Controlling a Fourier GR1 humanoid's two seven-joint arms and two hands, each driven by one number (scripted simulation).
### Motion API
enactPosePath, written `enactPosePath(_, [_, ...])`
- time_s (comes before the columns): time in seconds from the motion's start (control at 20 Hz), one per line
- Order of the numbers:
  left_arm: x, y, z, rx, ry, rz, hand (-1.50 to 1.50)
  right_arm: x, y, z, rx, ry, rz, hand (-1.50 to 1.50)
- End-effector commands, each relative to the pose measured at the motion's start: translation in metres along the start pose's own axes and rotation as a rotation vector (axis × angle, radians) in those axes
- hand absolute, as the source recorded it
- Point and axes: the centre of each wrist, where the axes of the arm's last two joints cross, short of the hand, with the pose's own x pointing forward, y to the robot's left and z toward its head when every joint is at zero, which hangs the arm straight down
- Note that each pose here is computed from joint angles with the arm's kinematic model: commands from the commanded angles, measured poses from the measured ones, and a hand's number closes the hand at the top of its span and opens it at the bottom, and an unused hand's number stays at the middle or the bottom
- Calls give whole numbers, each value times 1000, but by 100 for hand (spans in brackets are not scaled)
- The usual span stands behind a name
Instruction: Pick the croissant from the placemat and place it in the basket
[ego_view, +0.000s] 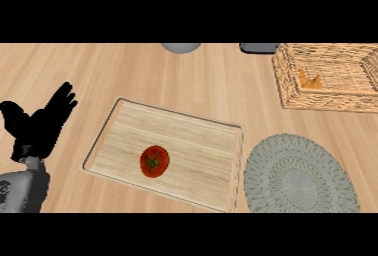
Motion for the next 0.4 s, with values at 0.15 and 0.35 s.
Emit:
enactPosePath(0.15, [13,-14,-6,-2,-19,-2,0,-23,-102,23,106,40,24,-150])
enactPosePath(0.35, [-10,-10,0,-14,-14,10,0,-15,-139,32,145,45,46,-150])
